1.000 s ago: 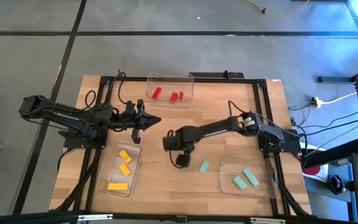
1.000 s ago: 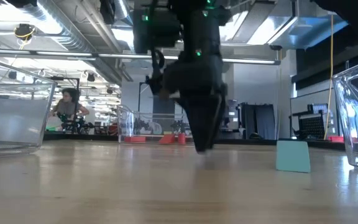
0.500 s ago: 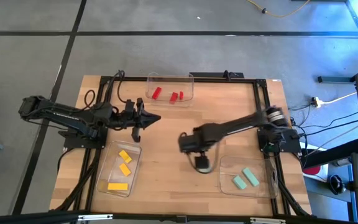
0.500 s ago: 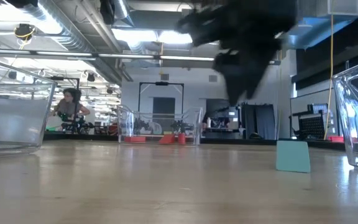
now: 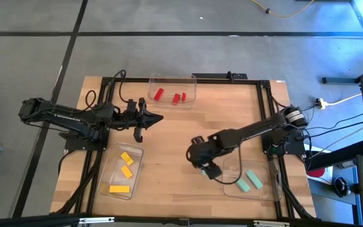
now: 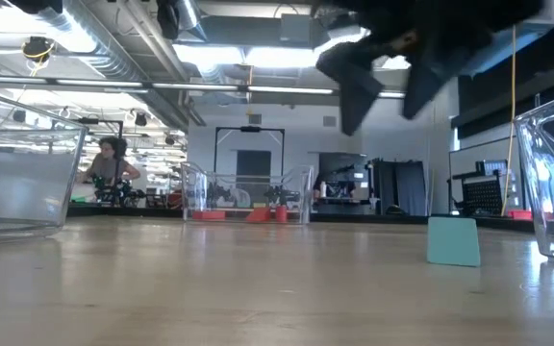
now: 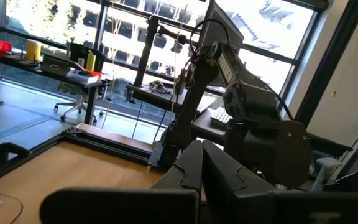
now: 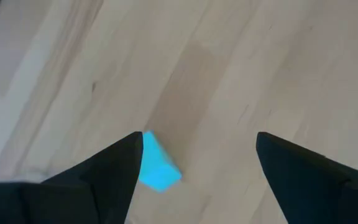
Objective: Sort & place blocks by color
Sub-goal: Put the blue block in the right transparent bin
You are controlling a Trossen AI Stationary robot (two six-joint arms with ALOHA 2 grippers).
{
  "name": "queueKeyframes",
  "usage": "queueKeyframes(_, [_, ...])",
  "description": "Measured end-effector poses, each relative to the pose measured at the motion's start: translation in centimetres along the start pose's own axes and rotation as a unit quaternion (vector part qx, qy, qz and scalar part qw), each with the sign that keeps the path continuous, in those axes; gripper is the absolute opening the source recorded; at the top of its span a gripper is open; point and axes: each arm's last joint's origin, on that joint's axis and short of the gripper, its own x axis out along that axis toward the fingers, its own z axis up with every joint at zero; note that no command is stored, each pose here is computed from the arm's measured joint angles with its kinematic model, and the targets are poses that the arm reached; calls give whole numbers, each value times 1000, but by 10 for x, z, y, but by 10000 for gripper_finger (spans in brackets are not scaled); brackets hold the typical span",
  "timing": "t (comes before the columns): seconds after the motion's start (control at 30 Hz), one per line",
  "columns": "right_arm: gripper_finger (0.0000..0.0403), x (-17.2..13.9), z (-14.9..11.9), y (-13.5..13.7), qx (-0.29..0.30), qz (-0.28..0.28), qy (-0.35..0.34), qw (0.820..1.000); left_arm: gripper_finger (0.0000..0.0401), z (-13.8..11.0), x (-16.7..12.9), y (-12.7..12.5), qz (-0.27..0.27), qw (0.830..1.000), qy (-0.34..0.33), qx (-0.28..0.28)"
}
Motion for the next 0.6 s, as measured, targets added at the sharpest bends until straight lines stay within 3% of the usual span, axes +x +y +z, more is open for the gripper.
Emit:
queueKeyframes(0.07, [316, 3, 9, -8, 35, 4, -1, 999, 0, 0, 0, 0, 0, 1000, 0, 0])
queueKeyframes(0.17, [316, 10, 18, -26, 140, 39, 3, 989, 0, 0, 0, 0, 0, 1000, 0, 0])
queueKeyframes(0.37, [316, 22, 11, -41, 331, 60, 62, 940, 0, 0, 0, 0, 0, 1000, -1, 0])
queueKeyframes(0.6, [316, 20, -5, -31, 428, 39, 166, 888, 0, 0, 0, 0, 0, 1000, -2, -1])
